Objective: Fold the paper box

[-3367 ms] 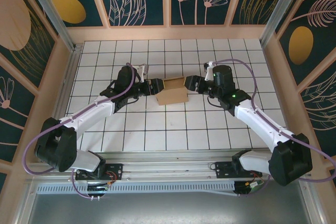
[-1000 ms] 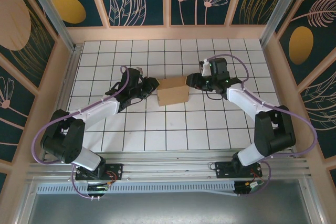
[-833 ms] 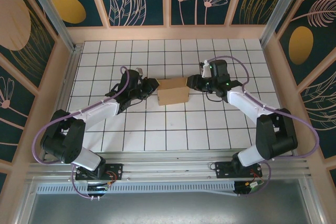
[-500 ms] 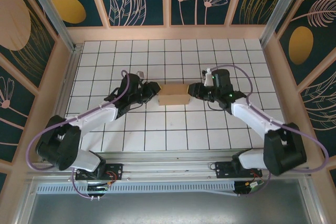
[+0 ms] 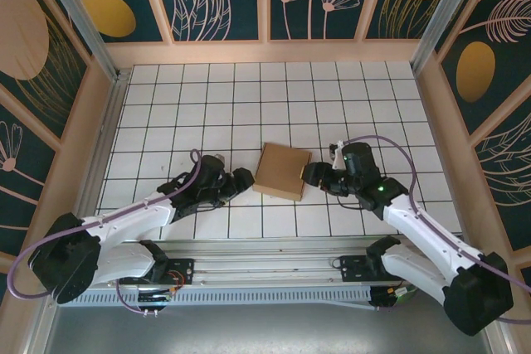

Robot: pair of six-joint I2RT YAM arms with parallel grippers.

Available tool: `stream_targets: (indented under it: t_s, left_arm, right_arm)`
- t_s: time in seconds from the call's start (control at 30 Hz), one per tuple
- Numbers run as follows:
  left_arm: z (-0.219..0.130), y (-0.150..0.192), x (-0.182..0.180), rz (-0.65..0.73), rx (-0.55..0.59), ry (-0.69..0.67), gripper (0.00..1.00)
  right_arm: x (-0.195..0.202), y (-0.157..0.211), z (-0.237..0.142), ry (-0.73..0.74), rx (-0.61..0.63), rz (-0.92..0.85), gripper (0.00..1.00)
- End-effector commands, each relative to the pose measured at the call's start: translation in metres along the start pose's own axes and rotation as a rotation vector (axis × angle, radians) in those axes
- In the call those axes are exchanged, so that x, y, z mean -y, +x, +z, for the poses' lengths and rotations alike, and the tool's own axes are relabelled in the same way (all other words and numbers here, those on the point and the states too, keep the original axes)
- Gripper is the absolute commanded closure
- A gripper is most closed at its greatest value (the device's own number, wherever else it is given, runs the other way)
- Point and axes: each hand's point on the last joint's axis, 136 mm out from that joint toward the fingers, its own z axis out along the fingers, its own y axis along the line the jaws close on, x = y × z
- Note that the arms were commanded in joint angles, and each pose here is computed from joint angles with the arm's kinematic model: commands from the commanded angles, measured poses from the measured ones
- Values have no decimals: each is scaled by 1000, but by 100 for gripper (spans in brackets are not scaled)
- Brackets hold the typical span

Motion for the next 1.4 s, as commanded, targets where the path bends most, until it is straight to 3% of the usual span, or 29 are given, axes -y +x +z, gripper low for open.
stream_targets:
  t_s: [0.0,0.13,0.33,0.57,0.7,0.97,1.2,1.37]
  left_arm:
    - [12,-16,27,105,49,70,17]
    - [32,-30,52,310,55,67,18]
    - [54,-52,51,527,139,-6,22]
    - [101,-47,42,499,46,-51,43]
    - [108,-50,40,498,61,-47,57]
    - [129,-107,52,495,187,-202,56]
    - [131,-174,60,368,264,-84,53]
    - [115,-200,75,406,302,-63,40]
  right_arm:
    - [26,-10,19,72,57,65,44]
    - [34,-21,33,60,120,88,45]
    - [40,-27,55,64,106,72,54]
    - [41,-38,76,53,86,65,65]
    - [44,-51,86,66,95,49,69]
    - [54,-113,129,-3,96,74,71]
    - [51,-158,157,-19,89,60,67]
    - [30,-188,141,-44,105,42,57]
